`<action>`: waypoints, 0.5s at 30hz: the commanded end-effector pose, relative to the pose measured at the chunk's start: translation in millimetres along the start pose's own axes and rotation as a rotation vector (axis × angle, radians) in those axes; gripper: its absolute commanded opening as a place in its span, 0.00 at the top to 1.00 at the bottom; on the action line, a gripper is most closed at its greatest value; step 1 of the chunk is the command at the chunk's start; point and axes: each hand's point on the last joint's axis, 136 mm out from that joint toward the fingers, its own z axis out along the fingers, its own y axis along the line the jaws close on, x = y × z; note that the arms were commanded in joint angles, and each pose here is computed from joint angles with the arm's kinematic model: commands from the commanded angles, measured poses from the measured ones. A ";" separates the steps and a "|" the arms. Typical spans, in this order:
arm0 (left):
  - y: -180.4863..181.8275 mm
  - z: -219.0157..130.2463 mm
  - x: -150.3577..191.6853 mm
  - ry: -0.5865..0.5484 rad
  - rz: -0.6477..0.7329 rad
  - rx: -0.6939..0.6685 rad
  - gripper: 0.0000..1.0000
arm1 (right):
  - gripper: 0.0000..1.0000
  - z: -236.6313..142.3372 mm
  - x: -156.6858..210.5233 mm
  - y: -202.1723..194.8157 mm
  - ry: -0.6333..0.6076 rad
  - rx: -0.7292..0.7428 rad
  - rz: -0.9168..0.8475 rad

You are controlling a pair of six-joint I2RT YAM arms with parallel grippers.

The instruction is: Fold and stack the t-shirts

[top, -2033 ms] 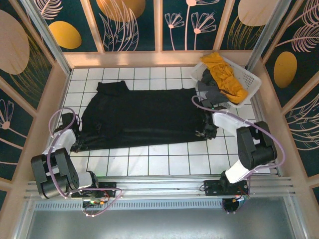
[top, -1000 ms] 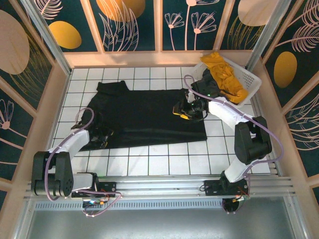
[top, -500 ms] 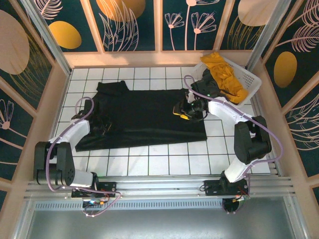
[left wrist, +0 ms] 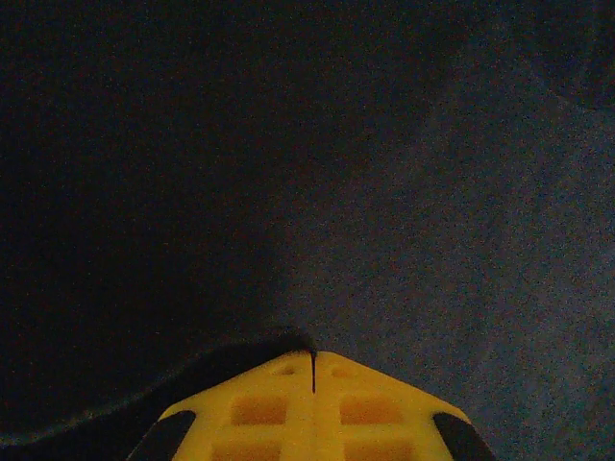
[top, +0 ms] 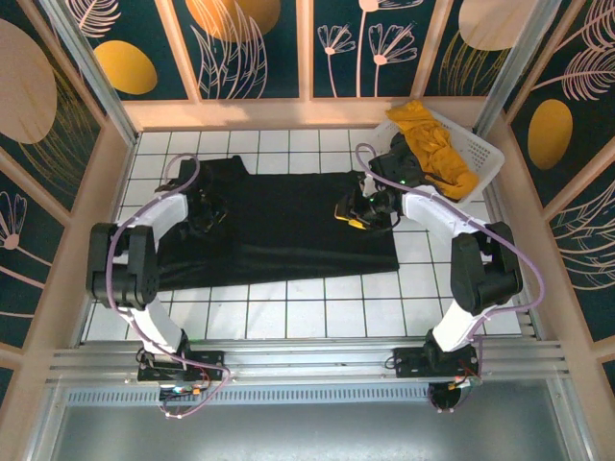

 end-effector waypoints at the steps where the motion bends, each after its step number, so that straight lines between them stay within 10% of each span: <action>1: -3.1 8.5 -1.5 0.017 0.105 -0.050 0.94 | 0.53 -1.0 -6.7 0.8 -0.007 0.001 0.017; 4: -5.3 13.4 -11.9 0.002 0.165 -0.092 0.87 | 0.53 1.5 -5.9 -0.3 0.003 -0.001 0.023; 10: -19.7 -3.6 -31.2 -0.086 0.246 -0.091 0.44 | 0.53 1.9 -6.3 -0.6 0.004 0.001 0.025; 15: 0.0 -40.6 -35.2 -0.190 0.226 -0.145 0.49 | 0.56 -8.4 -11.0 -28.1 -0.086 0.119 0.073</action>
